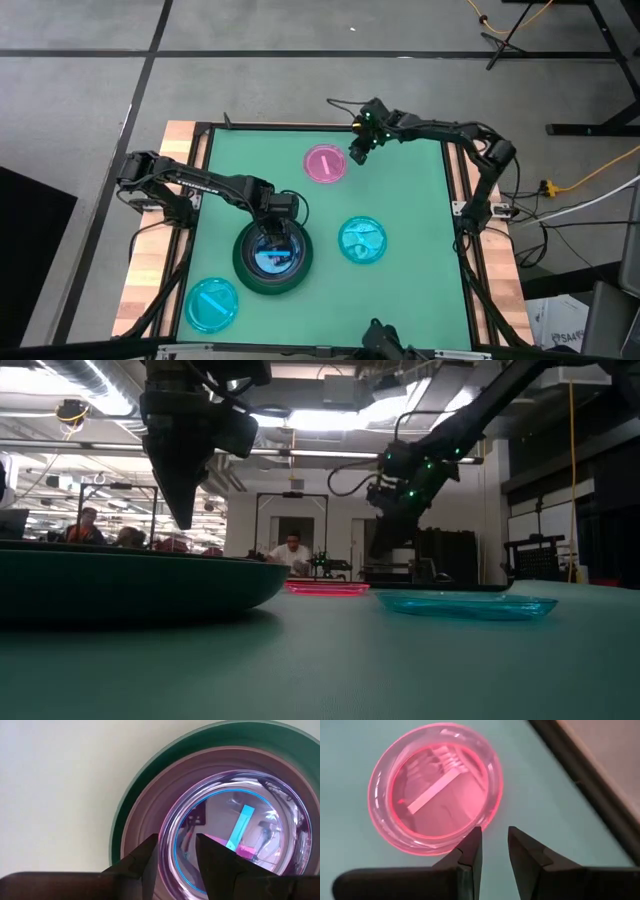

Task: Stack plastic plates
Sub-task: Stack the light pink plate on top of the stacked light blue plate

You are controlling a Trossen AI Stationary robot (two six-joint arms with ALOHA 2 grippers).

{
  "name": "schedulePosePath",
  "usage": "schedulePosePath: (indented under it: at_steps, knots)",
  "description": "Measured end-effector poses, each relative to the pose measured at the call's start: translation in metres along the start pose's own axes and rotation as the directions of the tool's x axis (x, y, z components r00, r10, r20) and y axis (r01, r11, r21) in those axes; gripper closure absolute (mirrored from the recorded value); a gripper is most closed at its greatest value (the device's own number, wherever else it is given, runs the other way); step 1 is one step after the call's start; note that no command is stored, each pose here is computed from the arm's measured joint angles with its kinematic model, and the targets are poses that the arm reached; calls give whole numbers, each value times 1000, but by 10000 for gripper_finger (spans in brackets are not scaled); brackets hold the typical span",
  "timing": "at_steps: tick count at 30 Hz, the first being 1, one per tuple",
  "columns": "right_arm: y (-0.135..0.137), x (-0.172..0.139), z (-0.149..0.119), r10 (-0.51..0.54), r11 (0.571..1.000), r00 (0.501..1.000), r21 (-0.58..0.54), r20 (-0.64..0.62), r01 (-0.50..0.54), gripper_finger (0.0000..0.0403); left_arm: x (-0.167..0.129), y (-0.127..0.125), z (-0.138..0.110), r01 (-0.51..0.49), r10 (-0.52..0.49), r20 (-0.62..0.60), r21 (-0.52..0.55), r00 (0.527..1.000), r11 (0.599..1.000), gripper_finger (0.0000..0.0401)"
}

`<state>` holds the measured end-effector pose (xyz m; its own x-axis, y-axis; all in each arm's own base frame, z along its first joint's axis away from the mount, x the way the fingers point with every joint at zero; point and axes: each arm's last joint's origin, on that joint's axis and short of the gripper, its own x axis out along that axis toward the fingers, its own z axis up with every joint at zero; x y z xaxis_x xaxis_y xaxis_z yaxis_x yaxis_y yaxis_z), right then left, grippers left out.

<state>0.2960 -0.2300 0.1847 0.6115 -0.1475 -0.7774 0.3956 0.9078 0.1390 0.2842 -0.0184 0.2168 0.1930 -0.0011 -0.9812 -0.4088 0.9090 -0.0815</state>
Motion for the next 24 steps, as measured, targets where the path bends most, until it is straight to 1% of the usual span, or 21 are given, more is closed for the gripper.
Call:
schedulePosePath:
  at_steps: [7, 10, 24]
  knots:
    - [-3, 20, -8, 63, 998, 998, 14, -31, -63, 320, 0, 0, 0, 0, 0, 0, 0, 1000, 1000, 277]
    - [-4, 25, -11, 67, 998, 997, 19, -46, -67, 320, 0, 0, 0, 0, 0, 0, -1, 1000, 1000, 277]
    - [-4, 26, -12, 63, 997, 997, 42, -52, -61, 319, 0, 0, 0, 1, -1, 2, -1, 1000, 1000, 277]
